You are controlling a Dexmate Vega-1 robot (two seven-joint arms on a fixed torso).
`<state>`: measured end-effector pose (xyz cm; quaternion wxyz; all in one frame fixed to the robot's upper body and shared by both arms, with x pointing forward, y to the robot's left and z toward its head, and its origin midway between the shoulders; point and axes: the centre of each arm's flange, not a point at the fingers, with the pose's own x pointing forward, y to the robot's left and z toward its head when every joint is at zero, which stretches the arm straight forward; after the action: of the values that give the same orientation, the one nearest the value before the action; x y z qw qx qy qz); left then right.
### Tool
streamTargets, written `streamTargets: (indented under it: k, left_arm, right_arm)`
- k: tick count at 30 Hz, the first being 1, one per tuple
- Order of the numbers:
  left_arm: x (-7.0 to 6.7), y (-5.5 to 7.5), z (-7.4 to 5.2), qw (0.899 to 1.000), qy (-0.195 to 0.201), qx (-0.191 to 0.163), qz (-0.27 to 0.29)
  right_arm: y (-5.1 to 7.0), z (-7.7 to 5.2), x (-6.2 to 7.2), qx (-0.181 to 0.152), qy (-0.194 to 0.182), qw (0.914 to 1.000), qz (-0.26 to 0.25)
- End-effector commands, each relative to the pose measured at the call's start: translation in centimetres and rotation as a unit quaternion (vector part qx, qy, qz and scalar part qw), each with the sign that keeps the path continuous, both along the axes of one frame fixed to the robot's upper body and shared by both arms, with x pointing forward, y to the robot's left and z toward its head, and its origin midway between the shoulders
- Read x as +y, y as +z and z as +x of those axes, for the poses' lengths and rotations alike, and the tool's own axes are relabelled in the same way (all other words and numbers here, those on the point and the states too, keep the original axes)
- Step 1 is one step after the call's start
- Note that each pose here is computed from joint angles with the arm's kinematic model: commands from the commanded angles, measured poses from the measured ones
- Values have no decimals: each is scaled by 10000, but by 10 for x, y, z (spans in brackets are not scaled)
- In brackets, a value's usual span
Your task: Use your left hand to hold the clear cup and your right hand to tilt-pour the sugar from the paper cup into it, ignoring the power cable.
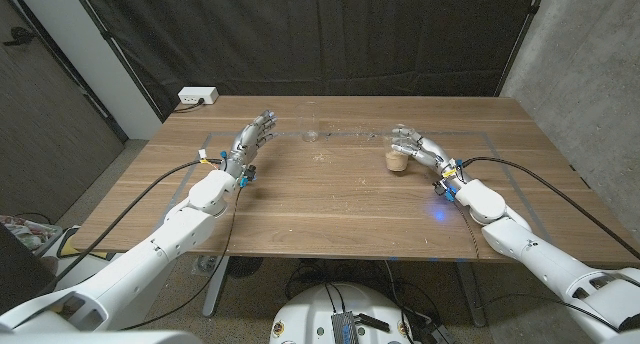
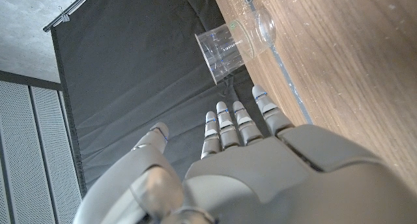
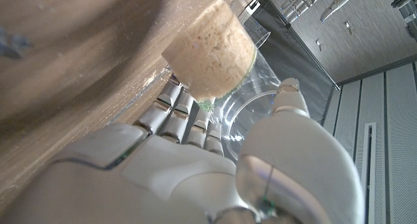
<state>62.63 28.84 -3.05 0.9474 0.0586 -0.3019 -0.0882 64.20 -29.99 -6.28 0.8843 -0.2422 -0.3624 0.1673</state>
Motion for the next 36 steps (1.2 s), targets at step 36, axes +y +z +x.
streamTargets:
  k: [36]
  left_arm:
    - [8,20,20,9937,180,-299,1064]
  right_arm:
    - [30,-1,14,99,-139,9957,906]
